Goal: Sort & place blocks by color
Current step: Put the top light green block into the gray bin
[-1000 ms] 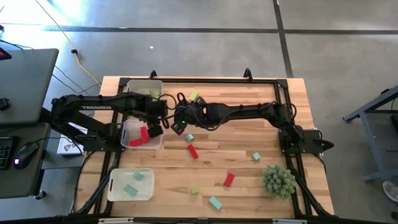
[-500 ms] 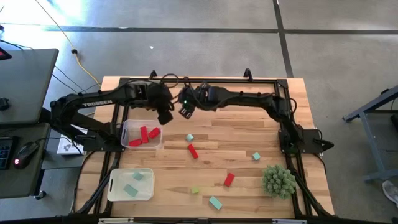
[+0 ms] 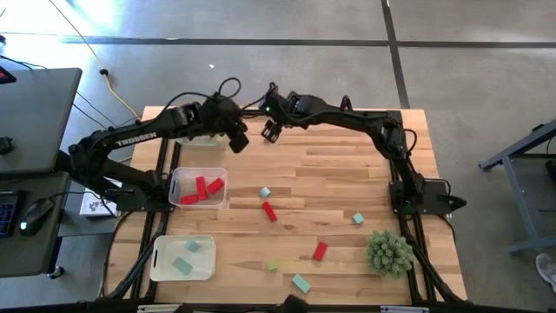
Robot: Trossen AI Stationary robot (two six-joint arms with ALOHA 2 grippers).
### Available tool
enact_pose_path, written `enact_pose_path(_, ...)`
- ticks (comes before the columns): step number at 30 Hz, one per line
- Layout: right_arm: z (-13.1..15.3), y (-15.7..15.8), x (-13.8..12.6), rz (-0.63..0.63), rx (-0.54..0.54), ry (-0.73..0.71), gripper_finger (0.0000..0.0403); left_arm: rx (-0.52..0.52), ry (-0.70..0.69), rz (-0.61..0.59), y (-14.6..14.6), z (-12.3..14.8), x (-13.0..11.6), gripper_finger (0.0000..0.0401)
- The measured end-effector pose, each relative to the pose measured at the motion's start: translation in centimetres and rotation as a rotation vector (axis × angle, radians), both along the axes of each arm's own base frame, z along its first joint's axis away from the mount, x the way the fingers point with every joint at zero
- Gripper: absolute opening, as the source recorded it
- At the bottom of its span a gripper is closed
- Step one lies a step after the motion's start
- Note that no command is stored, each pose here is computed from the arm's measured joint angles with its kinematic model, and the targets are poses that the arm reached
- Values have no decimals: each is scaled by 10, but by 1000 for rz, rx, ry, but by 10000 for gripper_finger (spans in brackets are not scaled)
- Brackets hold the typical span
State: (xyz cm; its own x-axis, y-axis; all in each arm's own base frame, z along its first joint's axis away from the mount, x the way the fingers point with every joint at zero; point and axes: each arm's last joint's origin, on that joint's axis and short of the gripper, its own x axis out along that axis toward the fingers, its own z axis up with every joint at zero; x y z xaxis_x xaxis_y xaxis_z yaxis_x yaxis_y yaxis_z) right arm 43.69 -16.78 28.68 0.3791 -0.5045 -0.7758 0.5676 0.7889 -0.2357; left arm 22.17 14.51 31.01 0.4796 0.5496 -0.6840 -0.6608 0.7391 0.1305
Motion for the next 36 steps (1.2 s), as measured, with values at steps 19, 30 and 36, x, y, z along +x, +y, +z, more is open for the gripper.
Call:
enact_pose_path(19, 0, -63, -29, -4, -23, 65, 239, 180, -270, 49, 41, 26, -8, 106)
enact_pose_path(30, 0, -94, -49, -37, -10, 69, 239, 321, -528, 73, 56, 51, -11, 106)
enact_pose_path(36, 0, -109, -59, -52, -1, 69, 239, 383, -594, 89, 61, 60, -14, 109)
